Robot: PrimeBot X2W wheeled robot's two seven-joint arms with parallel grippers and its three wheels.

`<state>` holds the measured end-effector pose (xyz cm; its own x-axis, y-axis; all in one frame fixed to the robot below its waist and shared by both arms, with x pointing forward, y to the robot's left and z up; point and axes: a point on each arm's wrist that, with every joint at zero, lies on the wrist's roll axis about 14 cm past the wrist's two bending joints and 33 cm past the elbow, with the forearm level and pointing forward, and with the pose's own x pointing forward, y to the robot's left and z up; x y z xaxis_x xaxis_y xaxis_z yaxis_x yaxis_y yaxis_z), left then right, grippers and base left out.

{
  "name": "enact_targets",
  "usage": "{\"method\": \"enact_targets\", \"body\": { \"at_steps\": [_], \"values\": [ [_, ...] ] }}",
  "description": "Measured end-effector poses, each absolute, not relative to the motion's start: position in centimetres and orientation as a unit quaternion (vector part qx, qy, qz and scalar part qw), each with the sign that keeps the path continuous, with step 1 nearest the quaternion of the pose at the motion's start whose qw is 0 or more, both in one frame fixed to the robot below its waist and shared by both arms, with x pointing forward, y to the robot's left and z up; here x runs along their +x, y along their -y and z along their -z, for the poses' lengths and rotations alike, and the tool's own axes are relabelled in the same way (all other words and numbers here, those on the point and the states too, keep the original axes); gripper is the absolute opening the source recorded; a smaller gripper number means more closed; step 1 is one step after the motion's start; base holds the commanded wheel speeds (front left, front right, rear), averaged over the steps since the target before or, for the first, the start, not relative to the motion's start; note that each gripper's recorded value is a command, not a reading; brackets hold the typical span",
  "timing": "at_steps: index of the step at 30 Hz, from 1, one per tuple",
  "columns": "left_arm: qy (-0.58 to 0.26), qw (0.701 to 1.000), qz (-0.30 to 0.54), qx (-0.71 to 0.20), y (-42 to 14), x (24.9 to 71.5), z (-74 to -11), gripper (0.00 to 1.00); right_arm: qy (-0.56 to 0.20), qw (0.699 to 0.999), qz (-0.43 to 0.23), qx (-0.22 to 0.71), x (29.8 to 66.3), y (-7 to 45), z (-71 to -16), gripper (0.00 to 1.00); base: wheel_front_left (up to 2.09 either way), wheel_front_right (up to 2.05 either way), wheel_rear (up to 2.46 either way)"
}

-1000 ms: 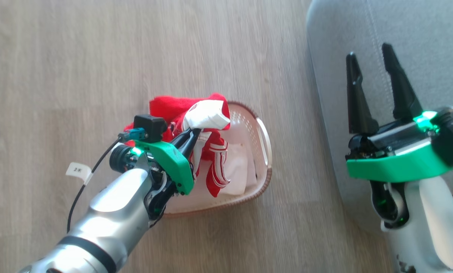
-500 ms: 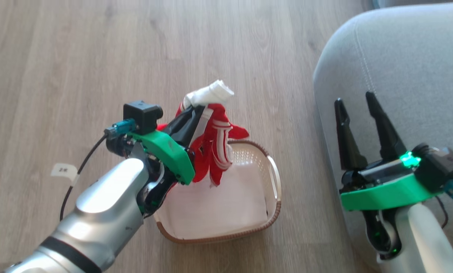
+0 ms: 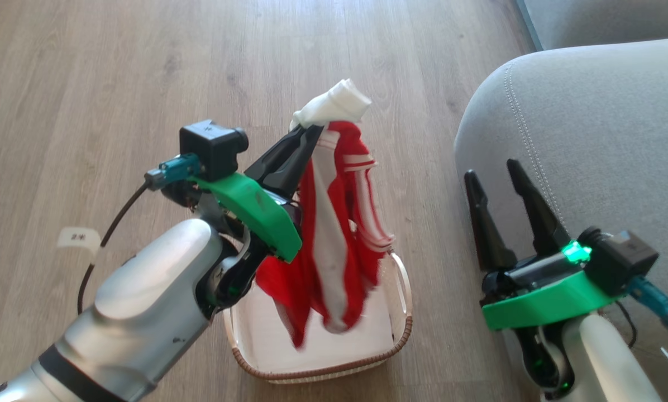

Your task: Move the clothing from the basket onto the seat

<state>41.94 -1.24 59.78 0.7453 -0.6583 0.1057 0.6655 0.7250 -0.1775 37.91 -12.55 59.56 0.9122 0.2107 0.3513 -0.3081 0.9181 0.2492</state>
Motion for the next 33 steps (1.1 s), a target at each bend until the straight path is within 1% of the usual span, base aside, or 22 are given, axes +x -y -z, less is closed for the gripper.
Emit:
{"method": "enact_targets", "body": {
  "at_steps": [4, 8, 16, 24, 30, 33],
  "values": [
    [0.028, 0.925, 0.366, -0.103, 1.9, 41.8, -61.0, 0.0, 0.141, 0.969, -0.14, 0.15, 37.5, 12.2, -58.3, 1.0, 0.0, 0.0, 0.0],
    [0.033, 0.921, 0.373, -0.104, 2.4, 41.6, -61.7, 0.0, 0.137, 0.969, -0.141, 0.149, 37.4, 12.4, -58.1, 1.0, 0.0, 0.0, 0.0],
    [0.046, 0.919, 0.378, -0.103, 2.7, 41.4, -62.9, 0.0, 0.119, 0.966, -0.175, 0.149, 36.9, 10.7, -57.3, 1.0, 0.0, 0.0, 0.0],
    [0.052, 0.924, 0.369, -0.09, 2.2, 42.7, -63.8, 0.0, 0.06, 0.954, -0.255, 0.148, 35.8, 5.8, -55.0, 1.0, 0.0, 0.0, 0.0],
    [0.061, 0.922, 0.372, -0.087, 2.5, 43.0, -64.9, 0.0, 0.029, 0.947, -0.292, 0.13, 37.0, 3.2, -53.9, 1.0, 0.0, 0.0, 0.0],
    [0.06, 0.921, 0.375, -0.084, 2.6, 42.9, -65.0, 0.0, 0.012, 0.945, -0.299, 0.132, 37.2, 2.1, -53.3, 1.0, 0.0, 0.0, 0.0]
  ]
}}
